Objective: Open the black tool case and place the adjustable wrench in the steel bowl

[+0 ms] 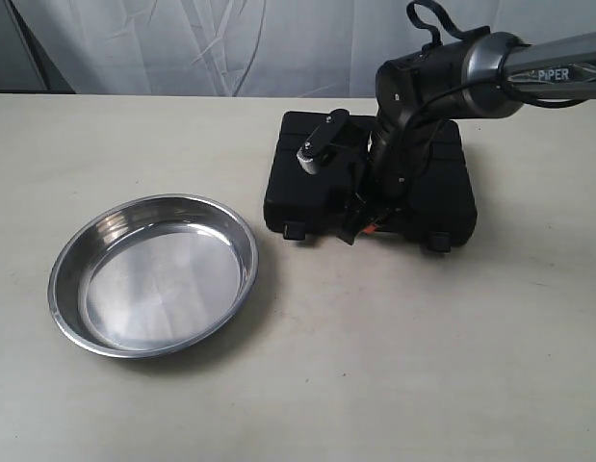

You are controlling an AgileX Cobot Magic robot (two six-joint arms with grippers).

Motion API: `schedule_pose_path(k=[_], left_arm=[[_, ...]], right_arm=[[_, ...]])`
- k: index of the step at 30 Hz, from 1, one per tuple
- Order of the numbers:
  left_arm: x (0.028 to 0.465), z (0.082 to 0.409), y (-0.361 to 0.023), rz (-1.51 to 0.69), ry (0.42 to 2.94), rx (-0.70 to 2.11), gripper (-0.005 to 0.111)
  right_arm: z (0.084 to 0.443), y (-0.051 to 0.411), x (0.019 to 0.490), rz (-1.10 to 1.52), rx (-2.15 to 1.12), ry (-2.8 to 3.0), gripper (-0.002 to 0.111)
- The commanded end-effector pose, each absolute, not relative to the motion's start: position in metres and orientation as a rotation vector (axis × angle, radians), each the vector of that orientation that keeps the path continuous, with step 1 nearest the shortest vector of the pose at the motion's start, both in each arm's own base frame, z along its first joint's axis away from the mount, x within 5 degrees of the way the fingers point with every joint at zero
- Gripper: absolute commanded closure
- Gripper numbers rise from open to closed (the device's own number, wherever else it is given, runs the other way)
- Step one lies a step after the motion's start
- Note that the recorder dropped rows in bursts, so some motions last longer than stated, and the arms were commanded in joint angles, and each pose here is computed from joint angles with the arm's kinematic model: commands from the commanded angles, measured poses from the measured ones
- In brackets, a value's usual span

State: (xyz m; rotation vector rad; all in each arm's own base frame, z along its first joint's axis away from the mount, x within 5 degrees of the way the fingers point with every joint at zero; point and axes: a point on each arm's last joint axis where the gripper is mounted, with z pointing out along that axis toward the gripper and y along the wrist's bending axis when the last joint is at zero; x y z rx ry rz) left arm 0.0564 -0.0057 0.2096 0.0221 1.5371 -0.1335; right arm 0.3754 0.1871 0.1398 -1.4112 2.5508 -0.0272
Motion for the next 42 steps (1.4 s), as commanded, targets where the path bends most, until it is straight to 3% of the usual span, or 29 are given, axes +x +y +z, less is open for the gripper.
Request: schedule_pose_path(k=[1,14,22,26,35,42], left_arm=[[0.056,0.208,-0.006,-0.140,1.537,0.026,0.107],[0.056,0.208,-0.006,-0.140,1.537,0.026,0.107],[0.056,0.208,-0.006,-0.140,1.537,0.026,0.107],[0.056,0.208,-0.006,-0.140,1.537,0.026,0.107],[0.056,0.208,-0.006,-0.140,1.537,0.026,0.107],[0.056,0.208,-0.006,-0.140,1.537,0.026,0.107]], right_arm=[[0.152,0.187,0.367,0.061,-1.353,2.635,0.108],[0.221,0.190,0.342,0.302,-1.212,2.621,0.108],[0.272,0.180,0.329,0.271,-1.102,2.535,0.108],[0.293,0.167,0.324,0.133,-1.036,2.514,0.108],[0.313,0.125,0.330,-0.125,-0.831,2.531,0.108],[0.305,0.135,0.323,0.063,-0.906,2.604,0.108]])
